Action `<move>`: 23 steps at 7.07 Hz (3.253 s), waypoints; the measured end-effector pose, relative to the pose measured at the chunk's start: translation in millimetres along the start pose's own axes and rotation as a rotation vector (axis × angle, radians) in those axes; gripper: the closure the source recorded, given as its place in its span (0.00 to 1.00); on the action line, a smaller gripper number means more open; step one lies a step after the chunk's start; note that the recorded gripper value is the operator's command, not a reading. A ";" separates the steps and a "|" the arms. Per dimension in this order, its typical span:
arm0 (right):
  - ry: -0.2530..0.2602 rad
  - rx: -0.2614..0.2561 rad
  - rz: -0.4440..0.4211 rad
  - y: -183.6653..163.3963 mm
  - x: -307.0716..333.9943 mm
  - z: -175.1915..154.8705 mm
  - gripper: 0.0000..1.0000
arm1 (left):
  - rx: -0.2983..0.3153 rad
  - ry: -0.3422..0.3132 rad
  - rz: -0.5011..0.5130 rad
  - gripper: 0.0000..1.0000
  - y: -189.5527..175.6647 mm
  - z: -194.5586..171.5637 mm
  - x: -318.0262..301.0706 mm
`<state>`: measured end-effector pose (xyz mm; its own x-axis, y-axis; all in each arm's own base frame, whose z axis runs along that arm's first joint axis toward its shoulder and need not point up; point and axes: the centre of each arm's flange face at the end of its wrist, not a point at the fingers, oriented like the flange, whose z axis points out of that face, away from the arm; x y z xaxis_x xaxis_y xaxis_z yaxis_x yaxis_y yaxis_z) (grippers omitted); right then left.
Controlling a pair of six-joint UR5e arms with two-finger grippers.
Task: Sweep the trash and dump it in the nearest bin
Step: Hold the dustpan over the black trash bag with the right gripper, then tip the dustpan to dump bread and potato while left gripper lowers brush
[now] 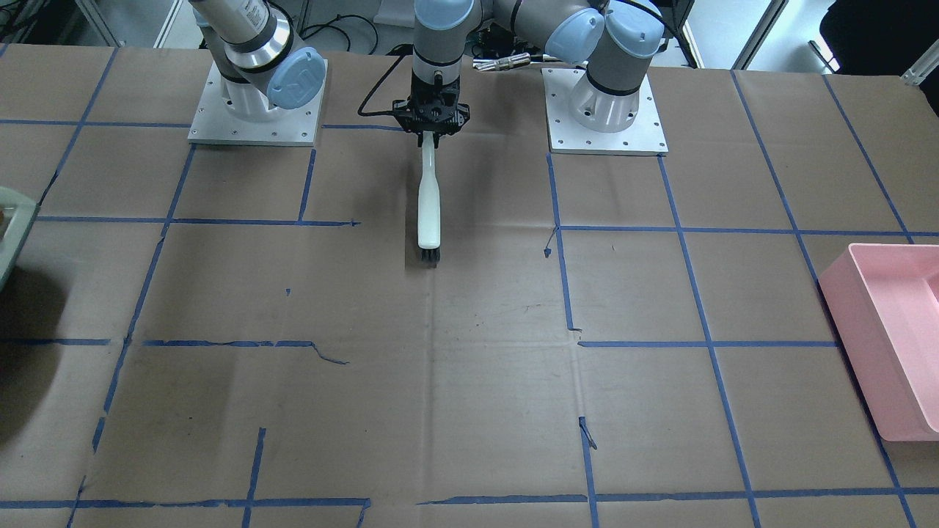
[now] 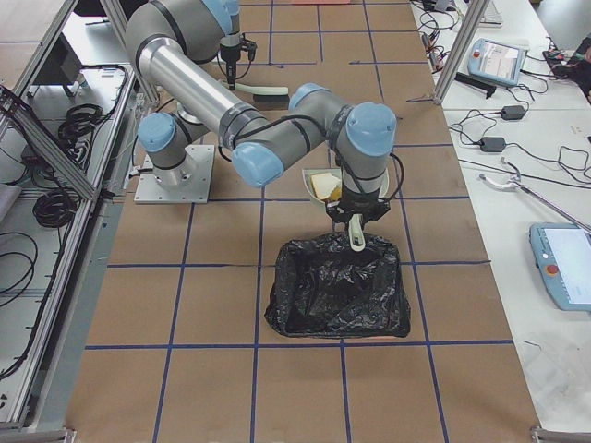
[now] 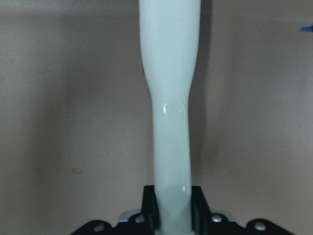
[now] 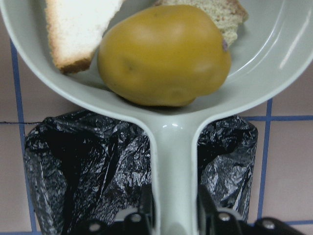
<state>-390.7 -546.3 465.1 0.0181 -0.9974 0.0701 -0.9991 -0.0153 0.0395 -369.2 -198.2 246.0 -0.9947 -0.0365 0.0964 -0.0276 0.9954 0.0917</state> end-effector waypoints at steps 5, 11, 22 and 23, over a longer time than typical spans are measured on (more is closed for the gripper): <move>0.001 -0.032 0.015 123.7 -45.4 16.0 1.00 | -0.008 -0.004 0.010 1.00 11.1 5.5 -11.5; 0.016 -0.256 0.003 164.1 -48.5 13.3 1.00 | -0.021 -0.016 0.006 0.74 13.9 12.2 -16.2; -0.014 -0.638 0.033 127.0 -49.2 -15.4 1.00 | 0.117 0.067 0.117 0.09 -58.0 -59.6 -13.5; -0.013 -0.659 0.032 125.0 -47.8 -15.9 1.00 | 0.142 0.071 0.141 0.09 -80.1 -77.3 -23.3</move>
<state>-515.8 -499.4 482.5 -0.0161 -0.9975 0.0692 -0.7666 0.0568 0.6396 -336.1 -283.9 313.0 -0.9803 0.1029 0.1688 0.0926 0.9934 -0.0681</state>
